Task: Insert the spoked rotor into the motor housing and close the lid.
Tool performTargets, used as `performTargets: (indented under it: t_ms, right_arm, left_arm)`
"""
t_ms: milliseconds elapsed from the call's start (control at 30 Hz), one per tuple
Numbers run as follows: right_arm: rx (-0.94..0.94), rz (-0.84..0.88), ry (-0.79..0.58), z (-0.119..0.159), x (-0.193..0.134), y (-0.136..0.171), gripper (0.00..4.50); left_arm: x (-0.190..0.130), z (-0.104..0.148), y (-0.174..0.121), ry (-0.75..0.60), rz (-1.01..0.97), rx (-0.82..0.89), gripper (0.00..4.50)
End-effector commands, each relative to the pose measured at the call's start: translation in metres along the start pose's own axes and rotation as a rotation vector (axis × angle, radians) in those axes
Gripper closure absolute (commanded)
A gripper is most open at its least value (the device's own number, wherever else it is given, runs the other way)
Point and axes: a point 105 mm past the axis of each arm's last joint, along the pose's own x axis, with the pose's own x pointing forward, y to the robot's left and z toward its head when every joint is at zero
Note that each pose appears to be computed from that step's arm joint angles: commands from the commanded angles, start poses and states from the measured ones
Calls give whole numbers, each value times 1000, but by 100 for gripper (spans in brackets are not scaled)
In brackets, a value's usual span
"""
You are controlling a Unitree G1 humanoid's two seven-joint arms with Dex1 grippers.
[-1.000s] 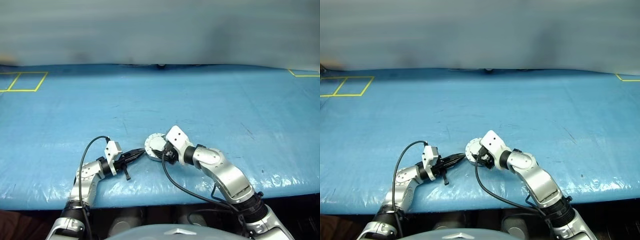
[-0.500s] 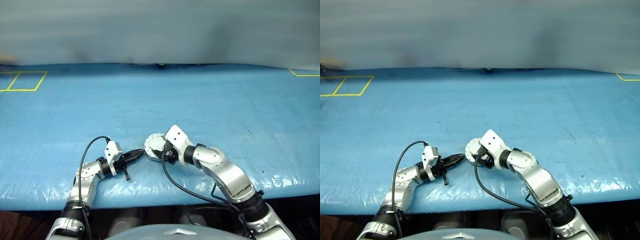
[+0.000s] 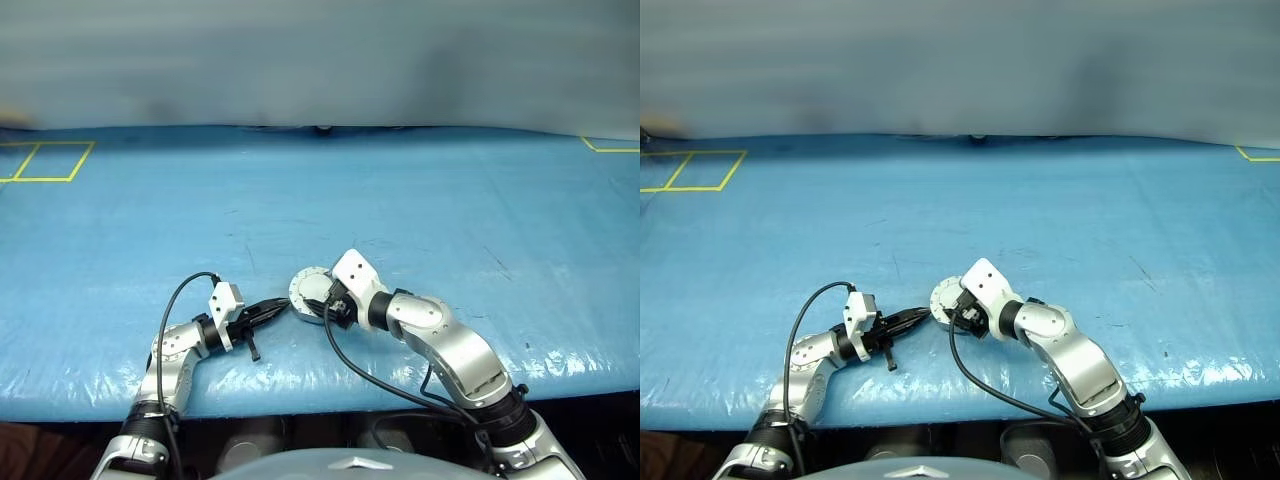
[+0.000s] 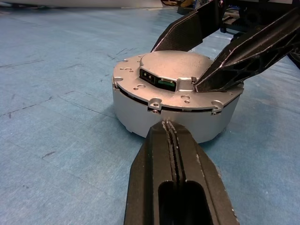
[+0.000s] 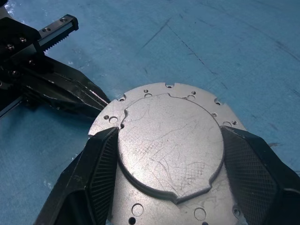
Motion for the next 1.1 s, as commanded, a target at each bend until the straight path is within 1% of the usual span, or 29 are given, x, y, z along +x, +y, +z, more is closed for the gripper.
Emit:
performTargets:
  t_ms: [33, 200, 400, 600, 800, 967, 1100]
  right_arm:
    - [28, -3, 56, -16, 3, 3, 149]
    - [-26, -41, 53, -12, 2, -1, 149]
    - [-38, -24, -9, 0, 0, 2, 149]
    - [-46, -25, -7, 0, -1, 2, 149]
    - [-35, -27, 84, -19, 0, -1, 149]
    - [-20, -77, 186, -40, -2, -11, 149]
    - [-1, -63, 218, -49, -1, -9, 149]
  left_arm:
    - [3, 4, -3, -6, -11, 25, 450]
    - [3, 4, -3, -4, -11, 24, 450]
    - [3, 4, -3, -5, -12, 24, 450]
    - [3, 4, -3, -6, -13, 23, 450]
    - [3, 4, -3, -4, -12, 21, 450]
    - [2, 3, -3, -3, -10, 22, 450]
    - [3, 4, -3, -5, -11, 23, 450]
